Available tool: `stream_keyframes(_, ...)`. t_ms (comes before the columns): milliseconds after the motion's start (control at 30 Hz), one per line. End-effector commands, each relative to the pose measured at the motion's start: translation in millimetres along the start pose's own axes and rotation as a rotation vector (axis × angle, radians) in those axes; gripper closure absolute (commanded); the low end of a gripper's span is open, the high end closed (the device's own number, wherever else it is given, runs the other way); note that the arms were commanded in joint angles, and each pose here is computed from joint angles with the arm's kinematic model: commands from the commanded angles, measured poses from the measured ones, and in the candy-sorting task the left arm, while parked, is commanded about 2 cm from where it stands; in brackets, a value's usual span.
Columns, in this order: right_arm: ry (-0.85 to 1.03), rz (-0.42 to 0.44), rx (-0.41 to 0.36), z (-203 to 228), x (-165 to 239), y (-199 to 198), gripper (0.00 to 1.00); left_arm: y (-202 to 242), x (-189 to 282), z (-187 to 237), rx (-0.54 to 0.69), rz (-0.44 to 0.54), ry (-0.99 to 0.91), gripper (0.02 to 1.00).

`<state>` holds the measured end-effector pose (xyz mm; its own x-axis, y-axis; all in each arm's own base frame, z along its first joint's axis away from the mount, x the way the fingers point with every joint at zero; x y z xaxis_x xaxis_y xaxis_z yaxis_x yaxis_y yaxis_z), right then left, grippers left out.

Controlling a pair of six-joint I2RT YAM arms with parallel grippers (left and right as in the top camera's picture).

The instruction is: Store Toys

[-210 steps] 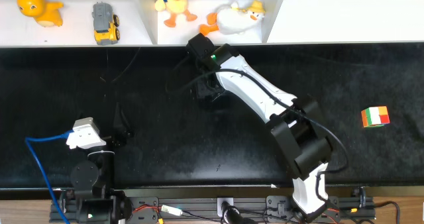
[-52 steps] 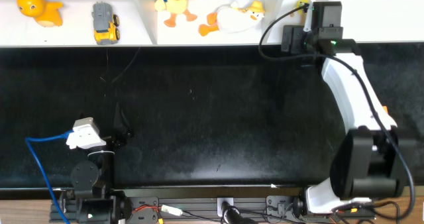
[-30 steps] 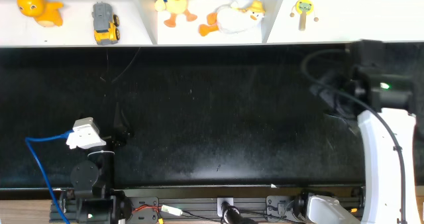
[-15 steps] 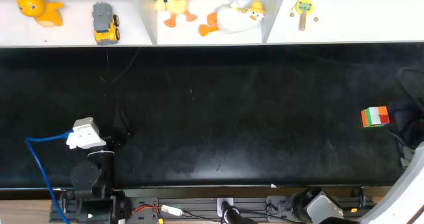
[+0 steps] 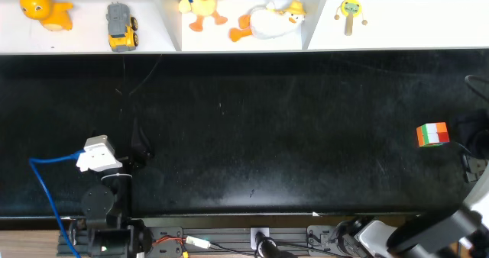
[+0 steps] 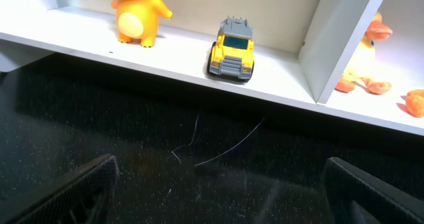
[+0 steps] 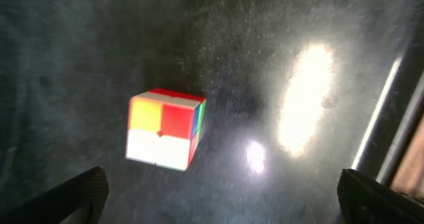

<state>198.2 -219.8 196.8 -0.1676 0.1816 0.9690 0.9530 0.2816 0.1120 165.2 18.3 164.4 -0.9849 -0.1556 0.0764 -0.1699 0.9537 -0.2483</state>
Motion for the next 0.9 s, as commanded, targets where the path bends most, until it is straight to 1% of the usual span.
stream_keyframes(33,0.033,0.009,0.006,-5.7,-22.0,1.8,0.005,0.6,0.2,0.0,0.022,-0.006,-0.011,0.020)
stream_keyframes(300,0.015,-0.013,0.006,-17.5,-42.2,9.2,0.007,0.6,0.2,-0.1,0.022,-0.006,-0.011,0.020)
stream_keyframes(400,0.030,-0.046,0.015,-15.8,-47.2,17.4,0.007,0.6,0.2,0.0,0.022,-0.006,-0.011,0.023)
stream_keyframes(533,0.034,-0.057,0.021,-7.5,-52.4,32.2,0.005,0.6,0.2,-0.1,0.022,-0.006,-0.011,0.023)
stream_keyframes(600,0.037,-0.054,0.016,-1.5,-55.3,38.1,0.007,0.6,0.2,-0.1,0.022,-0.006,-0.011,0.023)
stream_keyframes(667,0.032,-0.058,0.027,3.5,-58.9,43.8,0.007,0.6,0.2,-0.1,0.022,-0.006,-0.011,0.020)
stream_keyframes(767,0.015,-0.013,0.015,8.2,-62.1,44.6,0.001,0.6,0.2,-0.1,0.022,-0.006,-0.011,0.020)
stream_keyframes(900,0.006,-0.010,0.017,9.0,-64.7,44.5,0.005,0.6,0.2,0.0,0.022,-0.006,-0.011,0.020)
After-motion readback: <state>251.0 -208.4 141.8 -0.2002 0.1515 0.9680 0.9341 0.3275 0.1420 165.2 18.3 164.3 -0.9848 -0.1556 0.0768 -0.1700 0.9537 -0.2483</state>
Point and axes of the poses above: each gripper's point midway between its finger pads, its own x axis back along the fingers, its own y axis along the line the jaws close on, z = x × y, the point moved 8 cm from there along x, back along the fingers, and after that the axes turned 4 degrees about x, right-handed, at the moved point
